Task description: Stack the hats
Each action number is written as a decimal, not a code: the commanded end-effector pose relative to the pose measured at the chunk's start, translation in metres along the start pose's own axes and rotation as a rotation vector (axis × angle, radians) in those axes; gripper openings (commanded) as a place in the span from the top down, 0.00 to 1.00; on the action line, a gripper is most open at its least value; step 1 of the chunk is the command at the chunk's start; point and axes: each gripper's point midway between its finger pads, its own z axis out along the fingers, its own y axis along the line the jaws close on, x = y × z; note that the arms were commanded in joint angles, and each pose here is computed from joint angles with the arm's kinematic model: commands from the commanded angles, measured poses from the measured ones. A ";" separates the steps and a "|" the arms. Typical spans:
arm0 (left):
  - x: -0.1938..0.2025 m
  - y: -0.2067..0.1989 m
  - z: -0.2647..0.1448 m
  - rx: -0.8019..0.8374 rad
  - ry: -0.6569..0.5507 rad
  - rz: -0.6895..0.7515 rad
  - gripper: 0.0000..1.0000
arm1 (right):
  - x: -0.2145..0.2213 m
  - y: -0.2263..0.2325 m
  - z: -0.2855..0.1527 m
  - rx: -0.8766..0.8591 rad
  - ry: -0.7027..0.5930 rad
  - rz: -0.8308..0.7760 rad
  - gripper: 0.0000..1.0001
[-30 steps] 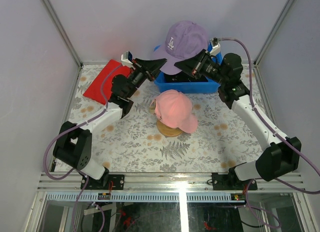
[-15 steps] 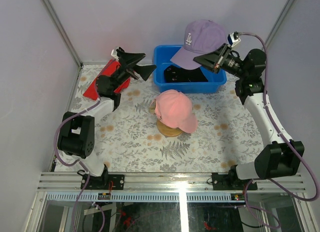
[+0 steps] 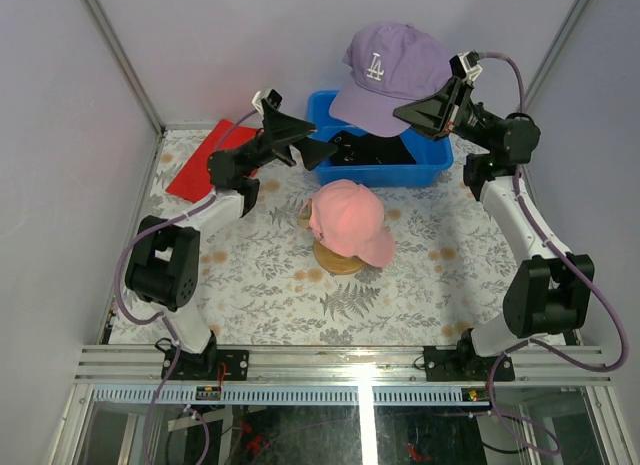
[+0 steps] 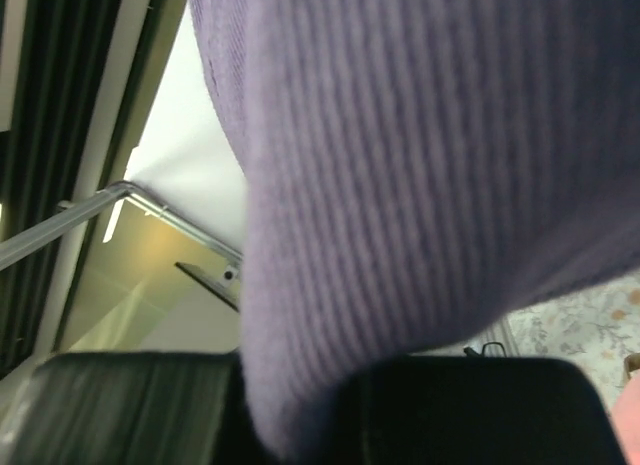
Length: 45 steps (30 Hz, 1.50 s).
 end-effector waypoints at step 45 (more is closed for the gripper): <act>-0.034 -0.007 0.056 0.078 -0.181 0.139 1.00 | 0.054 -0.038 -0.023 0.320 0.073 -0.156 0.44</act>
